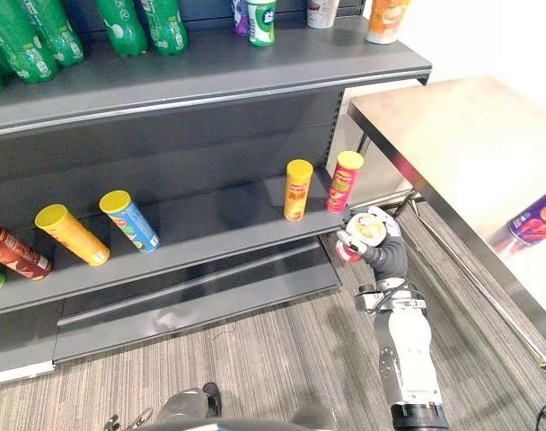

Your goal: Put the gum and the chips on the shelf.

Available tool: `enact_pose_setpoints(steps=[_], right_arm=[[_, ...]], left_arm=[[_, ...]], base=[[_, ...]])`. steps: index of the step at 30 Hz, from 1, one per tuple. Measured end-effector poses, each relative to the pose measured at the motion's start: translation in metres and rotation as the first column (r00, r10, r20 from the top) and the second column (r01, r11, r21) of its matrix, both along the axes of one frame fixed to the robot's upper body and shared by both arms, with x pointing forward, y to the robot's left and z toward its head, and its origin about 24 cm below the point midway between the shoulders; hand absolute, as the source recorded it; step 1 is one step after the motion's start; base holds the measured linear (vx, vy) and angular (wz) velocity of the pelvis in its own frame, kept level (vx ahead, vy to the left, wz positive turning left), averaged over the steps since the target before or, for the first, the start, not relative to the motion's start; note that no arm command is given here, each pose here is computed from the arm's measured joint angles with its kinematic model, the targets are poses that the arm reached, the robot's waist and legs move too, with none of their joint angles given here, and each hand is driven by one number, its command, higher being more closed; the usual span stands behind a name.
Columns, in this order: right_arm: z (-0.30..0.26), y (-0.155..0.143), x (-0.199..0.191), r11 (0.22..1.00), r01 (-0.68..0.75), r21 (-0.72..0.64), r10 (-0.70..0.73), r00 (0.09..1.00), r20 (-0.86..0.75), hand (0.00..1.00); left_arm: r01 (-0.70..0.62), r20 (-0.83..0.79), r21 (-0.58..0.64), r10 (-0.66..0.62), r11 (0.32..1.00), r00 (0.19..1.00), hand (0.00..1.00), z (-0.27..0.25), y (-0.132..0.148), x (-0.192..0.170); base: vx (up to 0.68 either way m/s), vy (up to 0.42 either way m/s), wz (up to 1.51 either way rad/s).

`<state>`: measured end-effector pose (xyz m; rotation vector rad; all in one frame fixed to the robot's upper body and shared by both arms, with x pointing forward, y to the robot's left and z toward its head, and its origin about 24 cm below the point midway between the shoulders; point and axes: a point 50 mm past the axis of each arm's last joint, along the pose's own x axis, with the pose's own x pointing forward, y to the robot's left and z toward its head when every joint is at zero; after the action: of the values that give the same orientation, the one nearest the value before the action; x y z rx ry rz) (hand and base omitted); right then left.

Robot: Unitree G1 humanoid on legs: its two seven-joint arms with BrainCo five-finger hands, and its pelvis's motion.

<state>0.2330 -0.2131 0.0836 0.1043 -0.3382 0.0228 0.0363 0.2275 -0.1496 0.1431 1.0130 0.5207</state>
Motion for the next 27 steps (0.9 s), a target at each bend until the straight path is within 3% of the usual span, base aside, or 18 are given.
enact_pose_setpoints(steps=[12, 18, 22, 27], right_arm=[[0.010, 0.011, -0.001, 0.998, -0.058, 0.015, 0.057, 0.997, 0.050, 1.00], [0.012, 0.008, -0.003, 0.998, -0.066, -0.016, 0.067, 0.996, 0.053, 1.00], [0.006, 0.038, 0.000, 0.983, -0.186, 0.016, 0.185, 0.982, 0.048, 1.00], [0.019, 0.053, 0.009, 0.965, -0.261, -0.005, 0.260, 0.959, 0.109, 1.00]], left_arm=[[0.040, 0.040, -0.026, -0.039, 0.999, 0.998, 0.00, 0.001, -0.003, 0.010], [0.032, 0.005, -0.040, -0.032, 0.999, 0.999, 0.00, 0.000, -0.002, -0.005], [0.021, -0.037, -0.025, -0.022, 0.999, 0.999, 0.00, 0.000, 0.006, -0.018], [0.004, -0.003, -0.021, -0.004, 1.000, 1.000, 0.00, 0.002, 0.003, -0.010]], base=[[0.00, 0.044, 0.00], [-0.01, 0.067, 0.17], [0.16, 0.046, -0.01], [0.25, -0.052, 0.05]])
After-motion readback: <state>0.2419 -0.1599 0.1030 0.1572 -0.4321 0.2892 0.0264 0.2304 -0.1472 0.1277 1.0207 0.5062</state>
